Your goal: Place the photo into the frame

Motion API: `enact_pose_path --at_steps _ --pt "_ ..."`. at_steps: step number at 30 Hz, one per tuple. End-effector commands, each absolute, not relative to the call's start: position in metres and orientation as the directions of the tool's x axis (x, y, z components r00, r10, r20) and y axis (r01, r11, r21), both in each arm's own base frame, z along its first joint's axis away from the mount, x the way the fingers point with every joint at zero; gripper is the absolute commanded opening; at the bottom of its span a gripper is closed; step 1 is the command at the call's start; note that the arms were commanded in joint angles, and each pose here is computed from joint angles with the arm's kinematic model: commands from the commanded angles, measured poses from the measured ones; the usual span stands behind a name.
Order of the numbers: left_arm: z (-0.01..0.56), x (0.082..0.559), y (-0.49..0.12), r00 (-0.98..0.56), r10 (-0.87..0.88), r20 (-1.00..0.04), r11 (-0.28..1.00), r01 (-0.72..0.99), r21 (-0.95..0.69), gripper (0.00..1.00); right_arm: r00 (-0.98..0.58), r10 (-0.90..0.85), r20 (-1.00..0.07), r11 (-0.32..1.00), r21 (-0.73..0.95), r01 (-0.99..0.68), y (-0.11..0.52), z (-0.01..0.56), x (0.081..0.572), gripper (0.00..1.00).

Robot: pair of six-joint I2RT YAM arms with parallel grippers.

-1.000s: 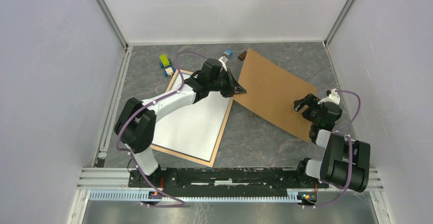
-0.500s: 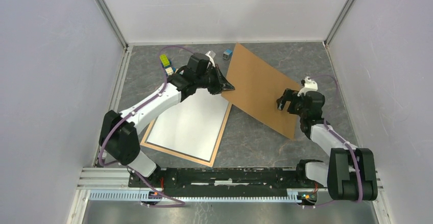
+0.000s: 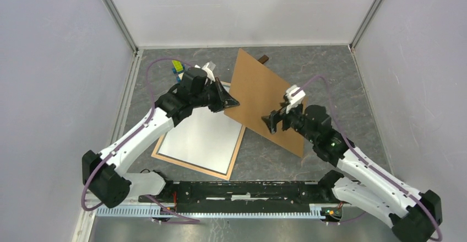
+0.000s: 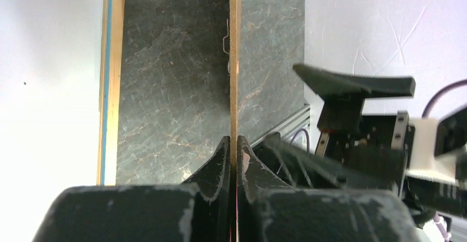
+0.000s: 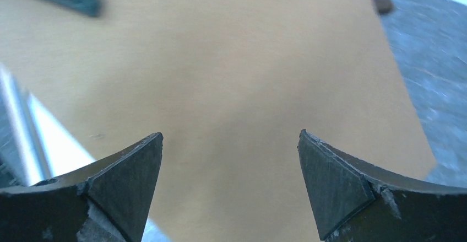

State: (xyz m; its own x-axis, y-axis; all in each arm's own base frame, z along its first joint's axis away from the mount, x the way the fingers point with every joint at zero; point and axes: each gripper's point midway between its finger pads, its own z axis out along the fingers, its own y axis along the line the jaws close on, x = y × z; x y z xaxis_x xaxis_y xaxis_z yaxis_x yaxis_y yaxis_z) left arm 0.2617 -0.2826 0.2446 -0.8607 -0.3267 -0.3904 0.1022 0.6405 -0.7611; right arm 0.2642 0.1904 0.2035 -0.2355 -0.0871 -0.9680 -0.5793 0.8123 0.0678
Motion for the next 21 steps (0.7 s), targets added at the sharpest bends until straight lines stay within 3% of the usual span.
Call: enact_pose_path --at_steps 1,7,14,21 --pt "0.268 0.252 -0.273 -0.833 -0.367 -0.414 0.605 0.124 -0.786 0.02 -0.224 -0.210 -0.952 0.785 -0.027 -0.619 0.217 0.210 0.230 0.98" --pt "0.276 0.249 -0.266 -0.813 -0.423 -0.400 0.587 0.091 -0.805 0.02 -0.125 -0.428 -0.895 0.764 -0.285 -0.578 0.241 0.196 0.189 0.98" --pt "0.286 0.247 -0.269 -0.819 -0.408 -0.404 0.569 0.117 -0.814 0.02 -0.107 -0.620 -0.777 0.749 -0.547 -0.374 0.216 0.176 0.179 0.98" --pt "0.299 0.241 -0.273 -0.831 -0.381 -0.404 0.548 0.149 -0.823 0.02 -0.107 -0.688 -0.718 0.714 -0.645 -0.272 0.203 0.159 0.185 0.98"
